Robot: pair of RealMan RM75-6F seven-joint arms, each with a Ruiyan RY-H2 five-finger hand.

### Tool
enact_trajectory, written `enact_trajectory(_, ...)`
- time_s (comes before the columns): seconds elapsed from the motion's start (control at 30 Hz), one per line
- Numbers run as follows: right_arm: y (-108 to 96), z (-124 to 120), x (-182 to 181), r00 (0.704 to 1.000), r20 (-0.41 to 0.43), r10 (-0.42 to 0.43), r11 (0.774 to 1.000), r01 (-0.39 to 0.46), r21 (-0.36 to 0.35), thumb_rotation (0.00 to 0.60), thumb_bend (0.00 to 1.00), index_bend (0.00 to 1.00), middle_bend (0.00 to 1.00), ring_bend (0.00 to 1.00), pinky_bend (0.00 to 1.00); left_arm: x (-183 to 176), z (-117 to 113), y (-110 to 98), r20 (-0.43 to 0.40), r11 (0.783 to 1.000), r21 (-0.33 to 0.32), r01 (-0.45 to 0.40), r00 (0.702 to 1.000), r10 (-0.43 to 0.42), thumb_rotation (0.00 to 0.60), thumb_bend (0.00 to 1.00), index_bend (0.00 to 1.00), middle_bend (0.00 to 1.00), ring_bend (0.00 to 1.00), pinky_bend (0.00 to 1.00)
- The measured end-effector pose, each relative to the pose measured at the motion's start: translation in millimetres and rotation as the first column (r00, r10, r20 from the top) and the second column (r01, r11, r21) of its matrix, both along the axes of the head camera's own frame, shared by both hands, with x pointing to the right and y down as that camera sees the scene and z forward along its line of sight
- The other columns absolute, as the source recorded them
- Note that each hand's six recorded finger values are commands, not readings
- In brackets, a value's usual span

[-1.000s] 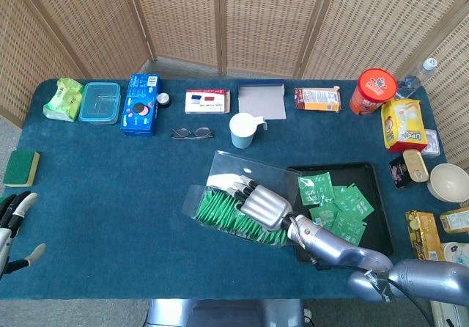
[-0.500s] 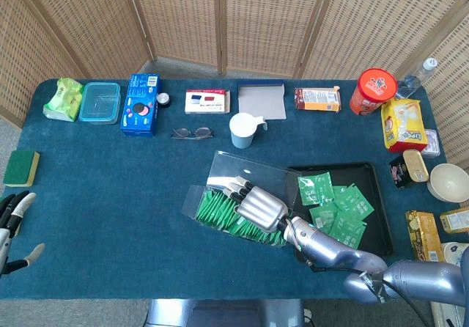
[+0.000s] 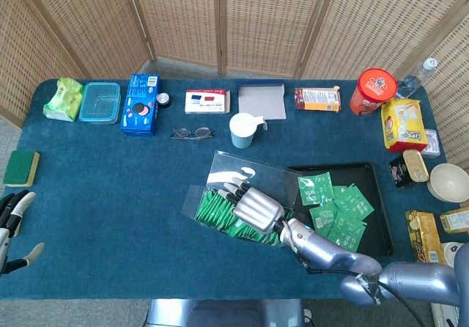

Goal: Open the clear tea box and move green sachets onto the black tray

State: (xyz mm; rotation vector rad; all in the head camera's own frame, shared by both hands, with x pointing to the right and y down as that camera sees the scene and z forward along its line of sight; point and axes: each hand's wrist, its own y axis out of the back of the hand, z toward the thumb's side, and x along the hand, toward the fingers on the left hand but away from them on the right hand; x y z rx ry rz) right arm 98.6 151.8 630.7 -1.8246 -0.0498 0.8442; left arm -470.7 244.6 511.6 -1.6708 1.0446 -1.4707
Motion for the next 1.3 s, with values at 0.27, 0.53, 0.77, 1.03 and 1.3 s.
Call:
enact_trajectory(0.27,-2,1,-4,1.000,0.008,0.019,1.000,-0.019,0.019,0.600,0.11,0.64,0.13,0.07,0.02,-2,0,1,0.001,1.000,0.000,0.003,1.000,-0.003,0.600,0.22,0.05,0.05,0.00,0.23)
enact_trajectory(0.53,-3,2,-4,0.999,0.016,0.039,0.999,-0.039,0.022,0.600,0.18,0.66,0.14,0.09,0.03,-2,0,0,0.001,1.000,0.002,0.003,1.000,-0.003,0.600,0.22,0.05,0.05,0.00,0.22)
enact_trajectory(0.77,-4,2,-3,0.999,0.019,0.049,0.999,-0.050,0.016,0.600,0.31,0.67,0.15,0.09,0.03,-2,1,0,0.000,1.000,0.003,0.000,1.000,0.000,0.600,0.22,0.05,0.05,0.00,0.22)
enact_trajectory(1.03,-6,0,-1,0.997,0.030,0.066,0.998,-0.066,0.011,0.600,0.31,0.70,0.17,0.10,0.03,0,1,-1,-0.001,1.000,0.003,-0.003,1.000,0.003,0.600,0.22,0.05,0.04,0.00,0.22)
enact_trajectory(1.3,-11,-8,5,0.993,0.058,0.106,0.994,-0.107,0.004,0.600,0.31,0.72,0.18,0.11,0.03,0,1,-1,-0.001,1.000,0.003,-0.005,1.000,0.005,0.600,0.22,0.05,0.04,0.00,0.22)
